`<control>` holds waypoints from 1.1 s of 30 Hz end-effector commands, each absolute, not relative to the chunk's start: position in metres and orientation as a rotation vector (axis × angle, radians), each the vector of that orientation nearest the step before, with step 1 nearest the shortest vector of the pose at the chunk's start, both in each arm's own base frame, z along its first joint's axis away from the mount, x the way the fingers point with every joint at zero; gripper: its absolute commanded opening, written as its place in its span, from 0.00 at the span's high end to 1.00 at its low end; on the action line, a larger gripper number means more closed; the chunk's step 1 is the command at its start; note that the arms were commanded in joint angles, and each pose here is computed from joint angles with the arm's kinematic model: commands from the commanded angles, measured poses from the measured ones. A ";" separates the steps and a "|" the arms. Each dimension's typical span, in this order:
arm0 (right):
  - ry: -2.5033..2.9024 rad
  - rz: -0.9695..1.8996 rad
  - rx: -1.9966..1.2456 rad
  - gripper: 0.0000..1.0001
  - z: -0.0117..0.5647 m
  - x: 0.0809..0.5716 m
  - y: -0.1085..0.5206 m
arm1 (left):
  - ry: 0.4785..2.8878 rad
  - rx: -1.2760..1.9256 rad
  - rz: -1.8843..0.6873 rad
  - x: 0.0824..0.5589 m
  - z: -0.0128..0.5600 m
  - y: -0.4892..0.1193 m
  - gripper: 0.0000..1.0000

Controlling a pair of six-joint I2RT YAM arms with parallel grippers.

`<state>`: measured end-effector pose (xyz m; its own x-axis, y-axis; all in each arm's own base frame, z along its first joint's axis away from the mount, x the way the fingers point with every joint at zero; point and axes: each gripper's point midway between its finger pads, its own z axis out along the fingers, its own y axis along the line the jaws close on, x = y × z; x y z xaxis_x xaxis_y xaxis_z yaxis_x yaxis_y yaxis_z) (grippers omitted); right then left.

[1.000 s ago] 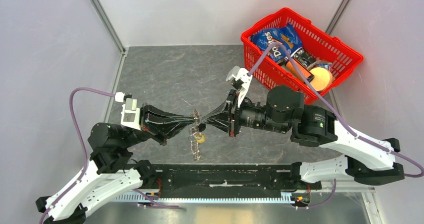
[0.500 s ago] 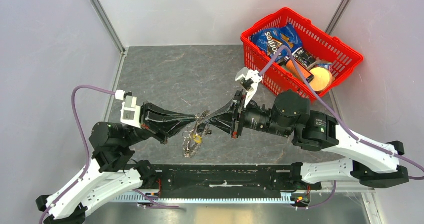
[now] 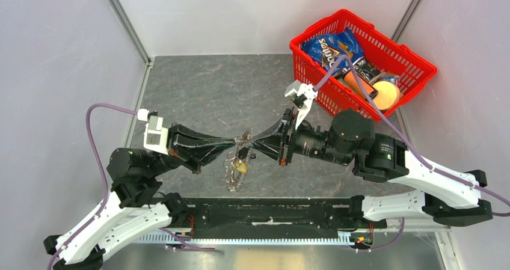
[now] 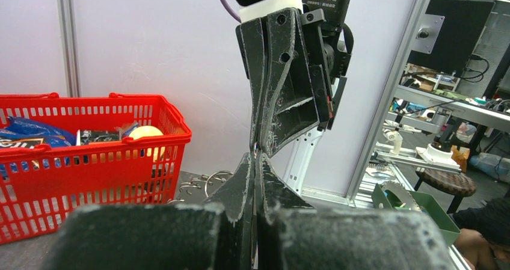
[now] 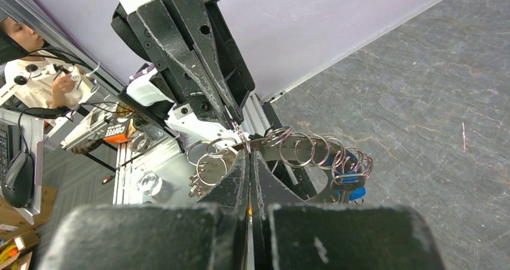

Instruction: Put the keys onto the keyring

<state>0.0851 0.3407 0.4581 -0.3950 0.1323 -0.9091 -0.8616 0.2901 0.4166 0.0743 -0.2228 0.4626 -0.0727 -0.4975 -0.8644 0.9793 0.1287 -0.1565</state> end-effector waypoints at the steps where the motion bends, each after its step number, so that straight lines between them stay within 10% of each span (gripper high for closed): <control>1: 1.530 1.265 -0.638 1.00 0.483 0.088 0.318 | 0.812 0.570 -1.369 0.061 0.504 -0.197 0.98; 22: 1.583 1.161 -0.791 1.00 0.492 0.087 0.322 | 0.894 0.652 -1.414 0.059 0.482 -0.213 0.98; 28: 1.589 1.142 -0.821 1.00 0.488 0.087 0.325 | 0.957 0.702 -1.445 0.062 0.479 -0.227 0.65; 33: 1.581 1.164 -0.882 1.00 0.486 0.079 0.330 | 1.021 0.716 -1.423 0.069 0.473 -0.233 0.57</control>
